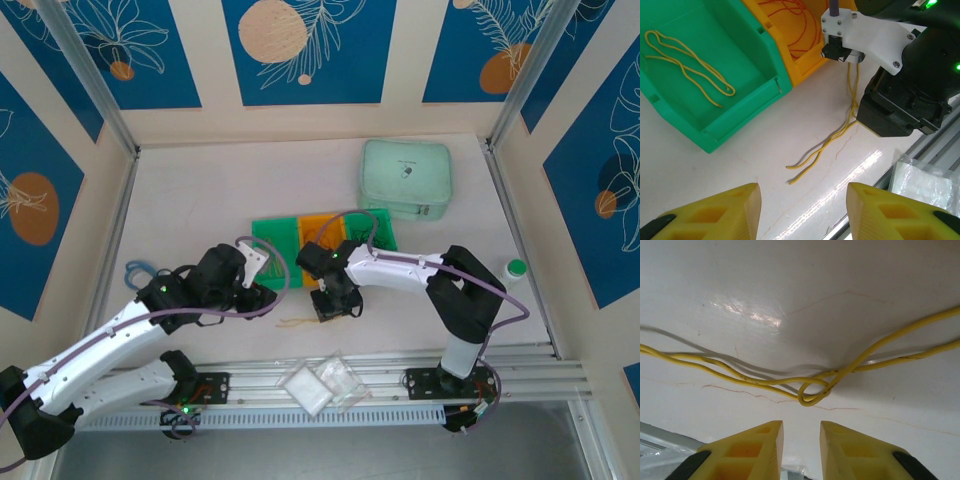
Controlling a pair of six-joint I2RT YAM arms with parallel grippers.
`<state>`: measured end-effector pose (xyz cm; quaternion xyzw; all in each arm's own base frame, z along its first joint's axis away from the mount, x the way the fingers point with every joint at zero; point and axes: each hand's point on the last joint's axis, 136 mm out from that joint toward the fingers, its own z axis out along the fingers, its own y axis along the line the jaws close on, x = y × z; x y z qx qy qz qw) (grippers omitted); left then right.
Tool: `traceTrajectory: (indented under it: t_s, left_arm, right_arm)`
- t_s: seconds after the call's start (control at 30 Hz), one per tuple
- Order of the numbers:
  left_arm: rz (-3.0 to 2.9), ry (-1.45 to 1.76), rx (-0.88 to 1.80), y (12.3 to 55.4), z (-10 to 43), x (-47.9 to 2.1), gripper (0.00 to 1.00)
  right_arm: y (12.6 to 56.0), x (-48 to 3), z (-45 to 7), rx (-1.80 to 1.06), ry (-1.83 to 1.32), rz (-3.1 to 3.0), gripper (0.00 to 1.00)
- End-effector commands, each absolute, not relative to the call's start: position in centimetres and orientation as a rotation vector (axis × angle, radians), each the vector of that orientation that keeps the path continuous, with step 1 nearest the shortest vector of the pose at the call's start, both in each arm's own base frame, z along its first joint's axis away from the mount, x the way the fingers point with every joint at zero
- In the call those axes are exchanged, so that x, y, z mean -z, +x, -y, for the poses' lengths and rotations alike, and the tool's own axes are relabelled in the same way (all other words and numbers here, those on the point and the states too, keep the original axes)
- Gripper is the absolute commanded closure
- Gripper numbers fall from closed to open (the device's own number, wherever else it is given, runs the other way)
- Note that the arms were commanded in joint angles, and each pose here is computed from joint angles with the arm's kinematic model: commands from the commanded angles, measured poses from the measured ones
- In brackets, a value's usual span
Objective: Untangle the cables
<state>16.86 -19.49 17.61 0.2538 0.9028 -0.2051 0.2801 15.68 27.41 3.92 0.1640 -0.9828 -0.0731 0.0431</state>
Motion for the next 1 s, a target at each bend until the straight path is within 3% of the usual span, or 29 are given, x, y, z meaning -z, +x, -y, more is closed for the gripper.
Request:
traceTrajectory:
  t_s: [0.0, 0.77, 0.97]
  left_arm:
    - [-2.437, 0.675, 0.524, 16.6, 18.8, -17.1, 0.52]
    - [-2.436, 0.691, 0.511, 16.8, 18.9, -16.9, 0.52]
    - [-2.434, 0.688, 0.512, 16.7, 18.8, -17.0, 0.52]
  right_arm:
    - [15.2, -3.4, -27.3, 0.227, 0.455, 2.982, 0.74]
    - [15.2, -2.7, -25.9, 0.152, 0.455, 2.96, 0.82]
    - [15.1, -2.4, -26.1, 0.162, 0.433, 2.95, 0.76]
